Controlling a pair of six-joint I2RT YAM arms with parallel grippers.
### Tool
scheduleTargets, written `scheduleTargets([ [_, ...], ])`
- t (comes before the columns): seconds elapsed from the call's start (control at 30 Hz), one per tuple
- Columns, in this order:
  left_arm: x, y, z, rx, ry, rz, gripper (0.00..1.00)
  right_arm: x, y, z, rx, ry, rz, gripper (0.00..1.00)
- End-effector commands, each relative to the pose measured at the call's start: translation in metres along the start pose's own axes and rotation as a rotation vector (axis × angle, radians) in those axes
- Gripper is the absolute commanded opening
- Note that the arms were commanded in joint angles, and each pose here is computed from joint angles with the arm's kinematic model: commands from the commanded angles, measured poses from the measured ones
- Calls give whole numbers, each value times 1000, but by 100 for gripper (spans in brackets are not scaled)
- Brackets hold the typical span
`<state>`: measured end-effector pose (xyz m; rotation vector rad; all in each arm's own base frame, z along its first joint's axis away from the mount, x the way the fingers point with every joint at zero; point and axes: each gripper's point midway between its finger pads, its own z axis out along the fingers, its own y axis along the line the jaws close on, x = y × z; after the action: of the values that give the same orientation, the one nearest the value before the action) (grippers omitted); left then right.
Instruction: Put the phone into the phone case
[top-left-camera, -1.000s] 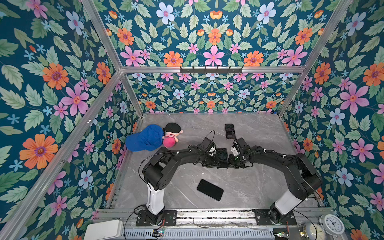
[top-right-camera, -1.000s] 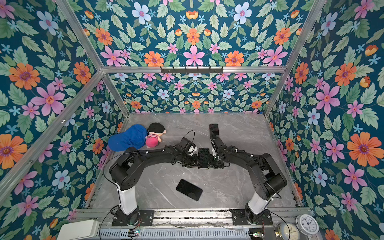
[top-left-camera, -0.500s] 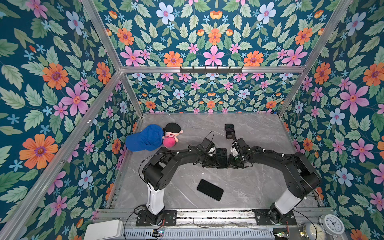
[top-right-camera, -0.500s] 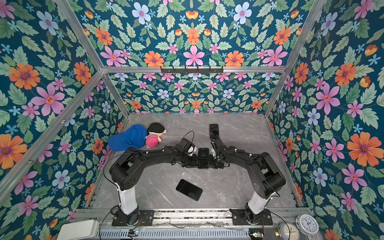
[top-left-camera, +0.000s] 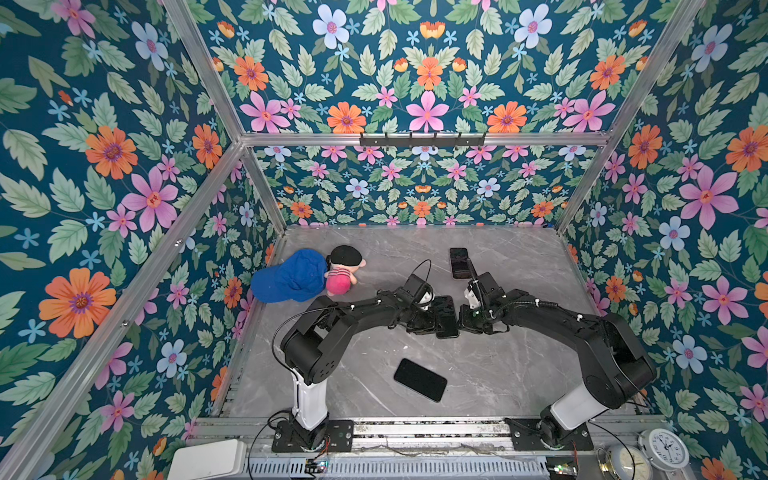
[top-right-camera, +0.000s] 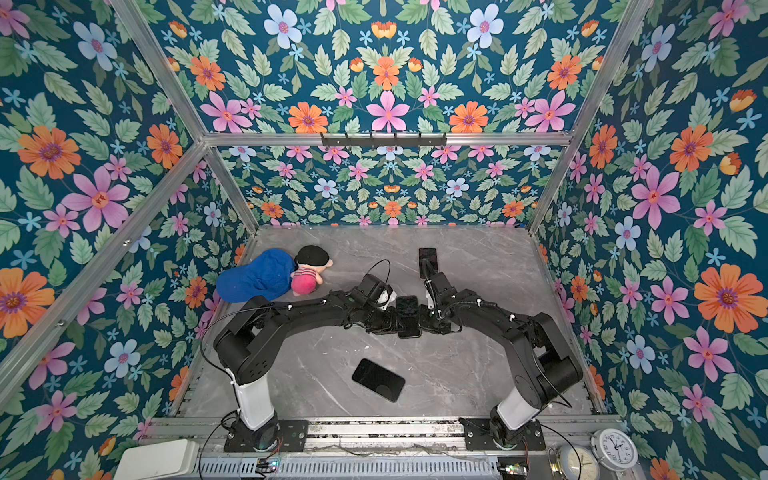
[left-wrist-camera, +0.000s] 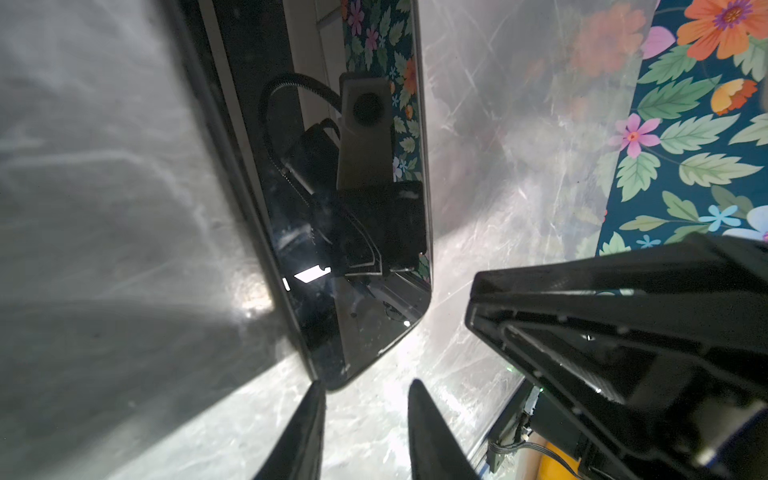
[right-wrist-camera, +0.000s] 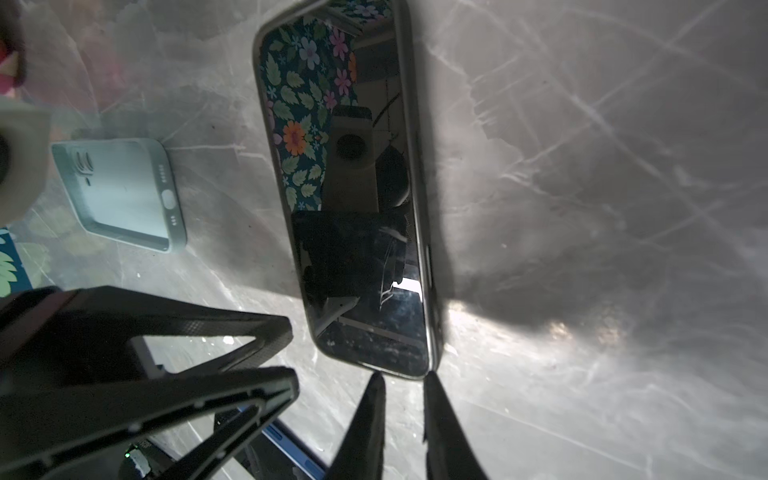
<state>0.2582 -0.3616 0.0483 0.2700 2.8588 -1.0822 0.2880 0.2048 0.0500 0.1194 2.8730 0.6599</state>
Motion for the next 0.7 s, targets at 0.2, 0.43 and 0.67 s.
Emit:
scheduleTargets([
  [0.2, 4, 4, 2, -7, 18, -18, 40, 3, -4, 9, -24, 28, 16, 23],
  [0.43, 5, 6, 7, -2, 29, -24, 40, 4, -4, 15, -36, 38, 24, 24],
  [0.67, 5, 7, 10, 4, 33, -26, 40, 4, -3, 16, -48, 36, 26, 24],
])
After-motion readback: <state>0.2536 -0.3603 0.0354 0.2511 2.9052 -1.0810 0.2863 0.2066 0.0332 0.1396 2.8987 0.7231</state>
